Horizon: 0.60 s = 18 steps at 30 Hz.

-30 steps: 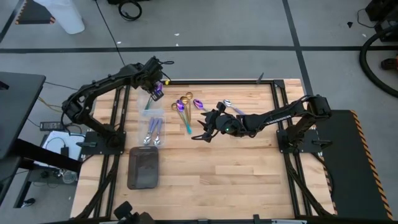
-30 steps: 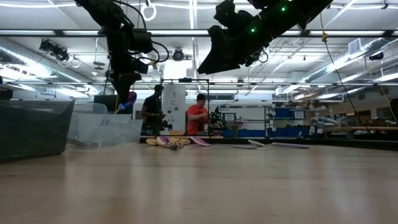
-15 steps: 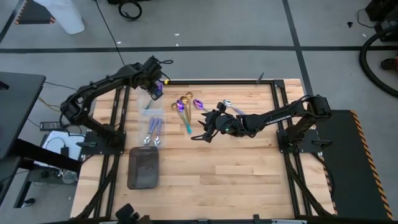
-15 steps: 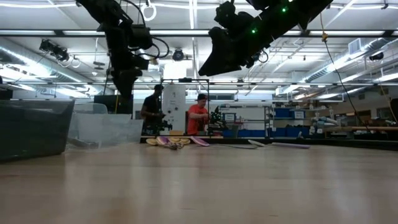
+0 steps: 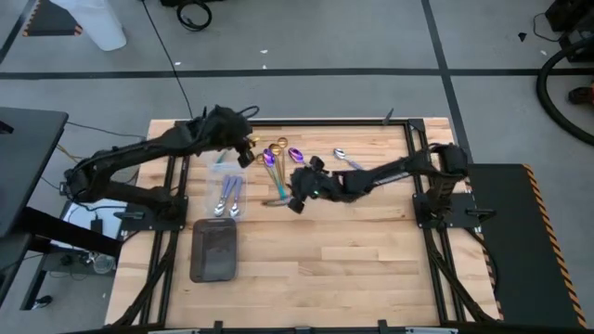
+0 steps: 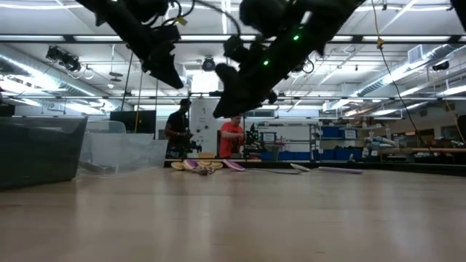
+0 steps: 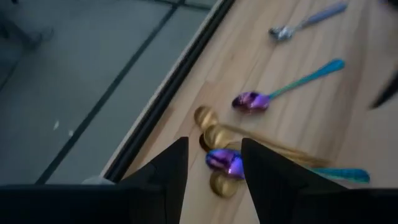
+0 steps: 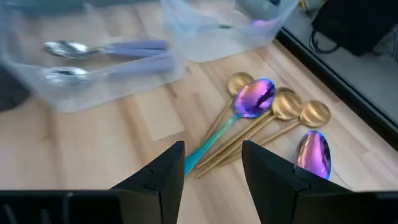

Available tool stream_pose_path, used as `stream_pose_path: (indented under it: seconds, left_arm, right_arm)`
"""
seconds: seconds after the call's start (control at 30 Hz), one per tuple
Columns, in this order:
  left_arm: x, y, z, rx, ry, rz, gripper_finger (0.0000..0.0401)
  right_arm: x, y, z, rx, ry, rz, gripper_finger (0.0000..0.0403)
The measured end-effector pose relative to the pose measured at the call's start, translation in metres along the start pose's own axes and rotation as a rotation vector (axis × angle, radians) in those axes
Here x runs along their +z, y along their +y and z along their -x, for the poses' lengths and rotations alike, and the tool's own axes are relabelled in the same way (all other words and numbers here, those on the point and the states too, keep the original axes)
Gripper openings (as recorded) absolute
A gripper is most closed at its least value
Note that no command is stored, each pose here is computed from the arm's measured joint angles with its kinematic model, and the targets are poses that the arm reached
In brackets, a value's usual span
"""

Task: Sort silverware by color (type)
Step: Put the gold spoon into the black bin

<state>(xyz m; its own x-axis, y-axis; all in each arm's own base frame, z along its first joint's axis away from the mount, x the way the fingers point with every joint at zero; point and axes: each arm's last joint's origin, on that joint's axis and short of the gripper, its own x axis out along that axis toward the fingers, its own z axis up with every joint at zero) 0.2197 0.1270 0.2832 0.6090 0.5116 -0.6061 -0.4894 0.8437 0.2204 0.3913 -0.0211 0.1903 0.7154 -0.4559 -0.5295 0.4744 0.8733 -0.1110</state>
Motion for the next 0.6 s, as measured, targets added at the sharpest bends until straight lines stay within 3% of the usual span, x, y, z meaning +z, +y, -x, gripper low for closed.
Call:
stream_pose_path:
  seconds: [0.3,0.6]
  left_arm:
    - [-0.026,-0.018,0.023,-0.044,-0.150,0.032,0.0157]
    - [-0.035,-0.031,0.036,-0.097,-0.229,0.062,0.0157]
  right_arm:
    - [0.001,-0.029,-0.062,-0.027,0.108,-0.081,0.0169]
    - [-0.003,-0.034,-0.109,-0.062,0.200,-0.112,0.0169]
